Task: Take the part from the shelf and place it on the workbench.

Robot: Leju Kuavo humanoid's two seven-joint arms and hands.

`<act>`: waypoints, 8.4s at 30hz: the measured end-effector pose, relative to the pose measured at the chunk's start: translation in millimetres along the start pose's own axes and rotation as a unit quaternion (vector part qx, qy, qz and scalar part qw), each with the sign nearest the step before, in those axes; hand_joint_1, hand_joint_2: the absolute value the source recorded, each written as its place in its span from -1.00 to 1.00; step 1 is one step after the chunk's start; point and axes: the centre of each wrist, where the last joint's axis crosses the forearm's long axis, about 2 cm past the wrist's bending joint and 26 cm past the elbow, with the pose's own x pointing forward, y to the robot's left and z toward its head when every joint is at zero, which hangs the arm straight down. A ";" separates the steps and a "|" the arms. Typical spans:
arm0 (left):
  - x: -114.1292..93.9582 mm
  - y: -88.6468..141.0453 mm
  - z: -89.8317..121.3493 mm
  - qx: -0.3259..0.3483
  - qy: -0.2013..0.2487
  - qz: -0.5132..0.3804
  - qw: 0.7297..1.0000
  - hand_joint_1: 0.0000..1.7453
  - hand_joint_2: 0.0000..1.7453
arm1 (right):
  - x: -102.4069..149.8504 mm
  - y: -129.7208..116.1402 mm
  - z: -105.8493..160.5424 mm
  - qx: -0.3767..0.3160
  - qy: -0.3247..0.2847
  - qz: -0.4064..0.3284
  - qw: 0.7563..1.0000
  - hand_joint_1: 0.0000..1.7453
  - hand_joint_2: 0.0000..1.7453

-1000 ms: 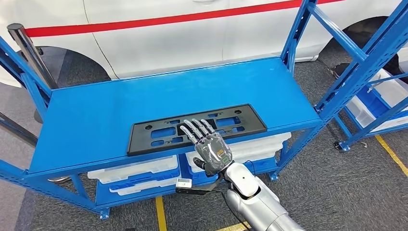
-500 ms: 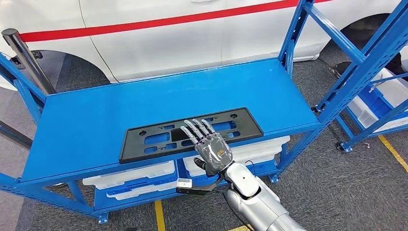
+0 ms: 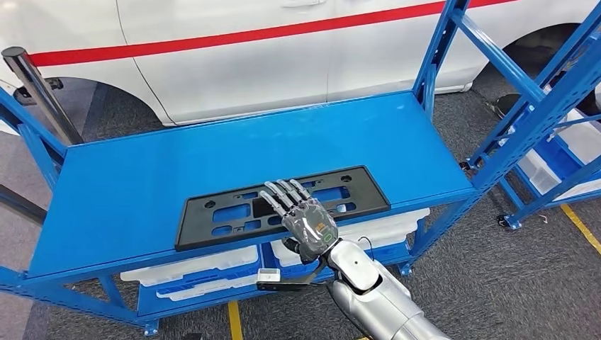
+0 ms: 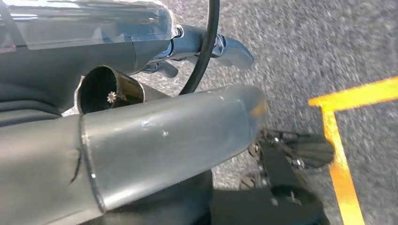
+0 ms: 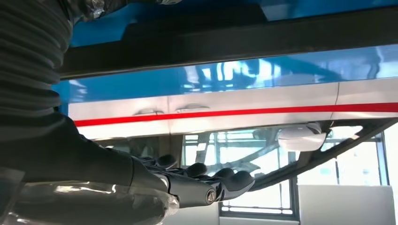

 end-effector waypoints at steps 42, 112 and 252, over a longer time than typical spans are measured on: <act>0.4 -2.5 0.9 -0.005 -0.002 0.002 1.000 -1.00 -1.00 | -4.1 6.8 -4.8 0.091 -0.030 0.018 0.995 -1.00 1.00; 0.3 -3.0 1.4 0.013 -0.034 0.002 0.999 -1.00 1.00 | -9.5 5.9 10.8 0.077 -0.010 0.005 0.997 1.00 1.00; 3.5 7.2 -2.0 0.045 -0.043 -0.022 0.998 -1.00 1.00 | 17.7 -43.4 8.5 -0.199 -0.062 0.096 0.973 1.00 1.00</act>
